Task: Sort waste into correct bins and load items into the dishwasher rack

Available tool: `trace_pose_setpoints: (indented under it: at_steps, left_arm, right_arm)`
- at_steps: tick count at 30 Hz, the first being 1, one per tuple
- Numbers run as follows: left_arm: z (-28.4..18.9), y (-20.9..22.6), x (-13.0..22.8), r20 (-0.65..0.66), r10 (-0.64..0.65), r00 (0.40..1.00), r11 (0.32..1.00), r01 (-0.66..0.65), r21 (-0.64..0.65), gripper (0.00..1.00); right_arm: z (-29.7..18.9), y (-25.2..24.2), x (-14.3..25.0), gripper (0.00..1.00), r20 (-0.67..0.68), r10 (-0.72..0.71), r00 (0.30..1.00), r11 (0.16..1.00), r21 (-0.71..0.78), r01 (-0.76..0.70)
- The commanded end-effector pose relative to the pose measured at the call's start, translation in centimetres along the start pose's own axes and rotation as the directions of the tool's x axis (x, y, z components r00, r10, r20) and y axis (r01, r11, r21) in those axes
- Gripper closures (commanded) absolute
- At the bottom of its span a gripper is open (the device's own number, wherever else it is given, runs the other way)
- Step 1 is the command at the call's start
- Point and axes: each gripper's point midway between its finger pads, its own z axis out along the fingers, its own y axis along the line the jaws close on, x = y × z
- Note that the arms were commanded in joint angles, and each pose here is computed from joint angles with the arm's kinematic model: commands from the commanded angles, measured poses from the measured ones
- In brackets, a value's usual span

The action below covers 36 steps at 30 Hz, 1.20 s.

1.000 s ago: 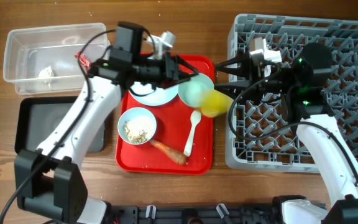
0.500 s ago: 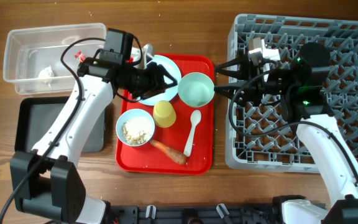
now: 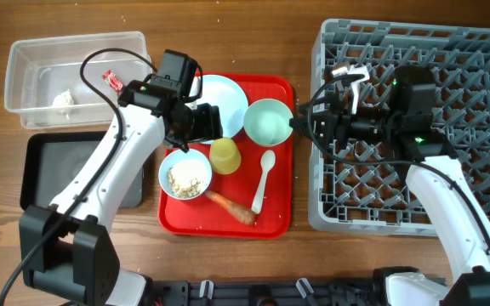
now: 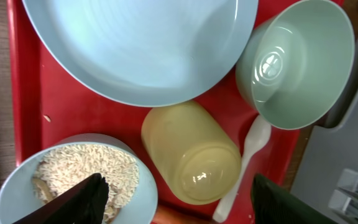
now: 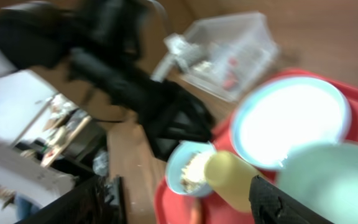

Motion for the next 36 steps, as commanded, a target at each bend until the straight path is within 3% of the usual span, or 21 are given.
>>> trace_pose_setpoints:
  at_steps: [1, 6, 11, 14, 15, 23, 26, 30, 36]
  left_arm:
    - [-0.7, 0.8, -0.5, 0.046, 0.038, 0.998, 0.998, -0.035, -0.054, 0.25]
    - [-1.1, 3.2, -1.1, 0.075, 0.004, 0.997, 0.988, 0.007, -0.152, 0.22]
    - [-3.6, 9.9, -1.8, 0.139, -0.258, 0.956, 0.931, 0.284, -0.229, 0.21]
    - [-5.7, 13.0, -1.8, 0.189, -0.355, 0.916, 0.888, 0.394, -0.239, 0.12]
    - [-6.5, 14.0, -1.8, 0.207, -0.383, 0.900, 0.874, 0.426, -0.236, 0.00]
    - [-9.1, 18.7, -0.8, 0.256, -0.510, 0.821, 0.791, 0.564, -0.236, 0.00]
    - [-9.1, 18.7, -0.7, 0.254, -0.510, 0.822, 0.791, 0.564, -0.237, 0.00]
    - [-9.1, 18.7, -0.7, 0.253, -0.510, 0.822, 0.791, 0.564, -0.237, 0.00]
    - [-9.1, 18.7, -0.7, 0.254, -0.510, 0.822, 0.791, 0.564, -0.237, 0.00]
  right_arm:
    - [-0.5, -2.3, -0.2, 0.24, 0.011, 0.011, 1.000, 0.983, 0.184, -0.013]
    - [-2.1, -2.7, 0.0, 0.23, -0.039, -0.028, 0.999, 0.919, 0.391, 0.041]
    - [-2.6, -1.0, -1.2, 0.17, -0.227, -0.099, 0.969, 0.772, 0.596, 0.218]
    - [-0.2, 0.3, -1.0, 0.15, -0.307, -0.129, 0.943, 0.752, 0.589, 0.294]
    - [0.9, 0.4, -0.6, 0.15, -0.338, -0.133, 0.932, 0.747, 0.584, 0.318]
    - [9.2, -1.0, 4.2, 0.12, -0.543, -0.133, 0.829, 0.708, 0.533, 0.463]
    - [11.4, -1.9, 5.7, 0.12, -0.544, -0.095, 0.834, 0.725, 0.536, 0.433]
    - [13.4, -2.9, 6.8, 0.01, -0.496, -0.014, 0.868, 0.739, 0.580, 0.344]
    - [15.8, -3.2, 9.2, 0.00, -0.498, 0.038, 0.867, 0.749, 0.589, 0.305]
